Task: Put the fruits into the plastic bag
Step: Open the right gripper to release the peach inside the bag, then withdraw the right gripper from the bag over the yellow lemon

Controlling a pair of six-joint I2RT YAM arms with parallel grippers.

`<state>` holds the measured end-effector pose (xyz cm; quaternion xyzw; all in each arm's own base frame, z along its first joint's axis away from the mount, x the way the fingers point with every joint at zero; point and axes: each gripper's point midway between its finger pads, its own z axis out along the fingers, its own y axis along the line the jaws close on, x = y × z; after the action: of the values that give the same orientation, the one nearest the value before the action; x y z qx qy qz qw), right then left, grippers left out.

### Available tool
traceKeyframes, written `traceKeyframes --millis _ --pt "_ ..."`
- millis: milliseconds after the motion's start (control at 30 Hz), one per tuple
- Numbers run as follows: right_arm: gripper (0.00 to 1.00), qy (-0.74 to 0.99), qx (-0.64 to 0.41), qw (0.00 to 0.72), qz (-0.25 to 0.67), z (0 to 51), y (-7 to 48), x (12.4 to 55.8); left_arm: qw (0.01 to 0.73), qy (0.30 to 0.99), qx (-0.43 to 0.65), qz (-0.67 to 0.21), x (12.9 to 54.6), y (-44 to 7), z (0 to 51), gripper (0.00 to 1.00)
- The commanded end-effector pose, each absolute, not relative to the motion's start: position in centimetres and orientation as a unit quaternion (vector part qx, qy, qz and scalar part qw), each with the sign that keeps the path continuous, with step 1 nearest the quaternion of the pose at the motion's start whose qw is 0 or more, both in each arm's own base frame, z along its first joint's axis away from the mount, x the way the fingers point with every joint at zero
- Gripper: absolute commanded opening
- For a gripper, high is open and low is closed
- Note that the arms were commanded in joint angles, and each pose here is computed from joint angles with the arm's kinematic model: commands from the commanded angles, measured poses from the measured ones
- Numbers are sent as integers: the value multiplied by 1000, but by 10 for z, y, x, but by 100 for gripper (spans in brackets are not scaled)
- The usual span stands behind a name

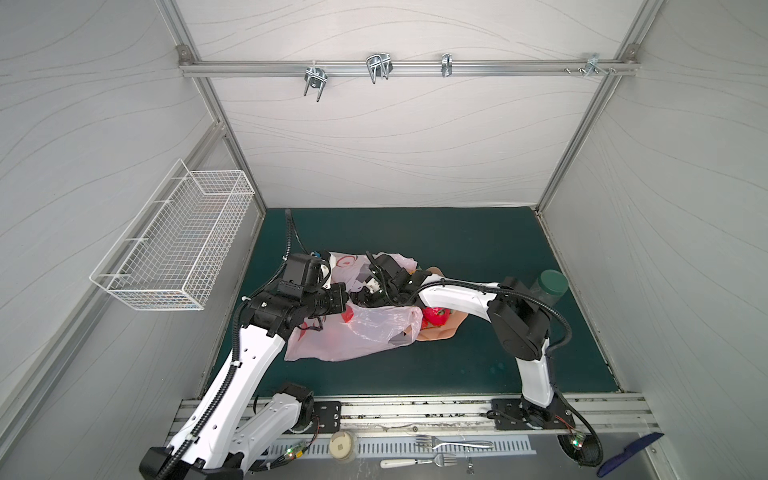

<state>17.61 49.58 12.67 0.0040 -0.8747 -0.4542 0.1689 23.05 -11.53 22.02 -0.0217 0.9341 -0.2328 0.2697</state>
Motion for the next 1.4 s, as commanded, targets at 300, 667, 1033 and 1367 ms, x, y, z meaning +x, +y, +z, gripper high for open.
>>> traceKeyframes --millis 300,667,1033,1367 --pt "84 -865 19 145 -481 162 482 180 293 928 -26 -229 234 -113 228 0" --pt "85 -891 7 75 -447 181 420 196 294 930 -33 -217 231 -107 224 0" --pt "86 -896 -4 42 -442 193 381 200 291 934 -32 -205 231 -104 220 0" --pt "86 -917 9 -34 -397 211 323 228 293 935 -34 -198 232 -102 219 0"
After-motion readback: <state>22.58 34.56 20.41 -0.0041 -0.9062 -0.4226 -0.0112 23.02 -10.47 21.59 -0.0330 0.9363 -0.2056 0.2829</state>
